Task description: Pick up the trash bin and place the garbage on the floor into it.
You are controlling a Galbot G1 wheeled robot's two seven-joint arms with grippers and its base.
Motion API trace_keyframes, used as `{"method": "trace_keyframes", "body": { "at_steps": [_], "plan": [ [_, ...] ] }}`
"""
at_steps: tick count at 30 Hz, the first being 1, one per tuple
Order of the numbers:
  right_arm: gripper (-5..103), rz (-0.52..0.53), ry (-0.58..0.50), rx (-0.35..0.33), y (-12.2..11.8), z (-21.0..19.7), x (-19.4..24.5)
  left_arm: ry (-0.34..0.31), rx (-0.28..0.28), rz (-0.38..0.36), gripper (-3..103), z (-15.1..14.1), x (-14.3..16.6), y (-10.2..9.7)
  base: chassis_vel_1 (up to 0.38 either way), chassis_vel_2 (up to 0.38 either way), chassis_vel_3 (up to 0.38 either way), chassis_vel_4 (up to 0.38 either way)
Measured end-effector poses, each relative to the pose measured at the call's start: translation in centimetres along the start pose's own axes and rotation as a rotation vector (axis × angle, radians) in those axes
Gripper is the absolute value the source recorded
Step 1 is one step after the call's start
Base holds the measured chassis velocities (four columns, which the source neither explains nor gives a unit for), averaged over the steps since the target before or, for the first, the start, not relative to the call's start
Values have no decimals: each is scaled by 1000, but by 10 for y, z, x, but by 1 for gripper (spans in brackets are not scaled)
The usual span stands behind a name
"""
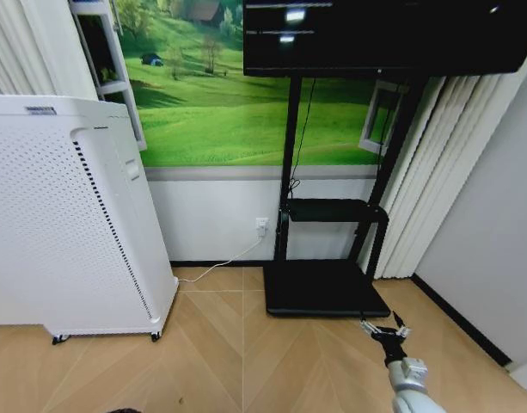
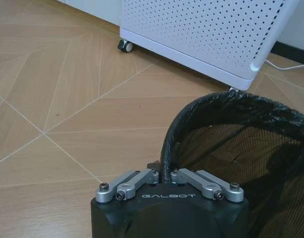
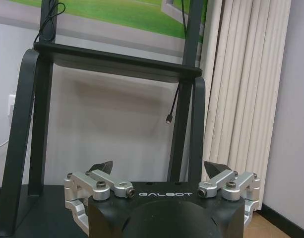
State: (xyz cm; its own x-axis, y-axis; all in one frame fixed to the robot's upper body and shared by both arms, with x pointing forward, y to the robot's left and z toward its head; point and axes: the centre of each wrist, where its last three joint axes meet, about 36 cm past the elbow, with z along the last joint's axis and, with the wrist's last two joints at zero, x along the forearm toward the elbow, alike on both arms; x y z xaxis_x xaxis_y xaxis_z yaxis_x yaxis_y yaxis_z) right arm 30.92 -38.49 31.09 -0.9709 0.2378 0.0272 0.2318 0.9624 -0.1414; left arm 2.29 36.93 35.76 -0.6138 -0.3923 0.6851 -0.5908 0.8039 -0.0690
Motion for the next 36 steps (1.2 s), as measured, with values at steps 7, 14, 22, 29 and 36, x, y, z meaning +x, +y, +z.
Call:
{"method": "trace_keyframes", "body": {
  "at_steps": [7, 14, 22, 29, 36],
  "plan": [
    [100, -1, -6, 1, 0, -4, -4, 4, 8, -1, 4, 0, 7, 1, 0, 0, 0, 0],
    [100, -9, -18, -11, 6, -13, -14, -5, 4, -29, 3, 1, 17, 5, 0, 0, 0, 0],
    [100, -11, -14, -23, 4, -12, -21, -54, -69, -65, 3, 4, 20, 8, 0, 0, 0, 0],
    [100, -12, -5, -22, 2, -8, -20, -73, -100, -66, 20, 5, 18, 7, 0, 0, 0, 0],
    [100, -12, -3, -18, 2, -7, -19, -68, -104, -40, 46, 5, 17, 6, 0, 0, 0, 0]
  ]
}}
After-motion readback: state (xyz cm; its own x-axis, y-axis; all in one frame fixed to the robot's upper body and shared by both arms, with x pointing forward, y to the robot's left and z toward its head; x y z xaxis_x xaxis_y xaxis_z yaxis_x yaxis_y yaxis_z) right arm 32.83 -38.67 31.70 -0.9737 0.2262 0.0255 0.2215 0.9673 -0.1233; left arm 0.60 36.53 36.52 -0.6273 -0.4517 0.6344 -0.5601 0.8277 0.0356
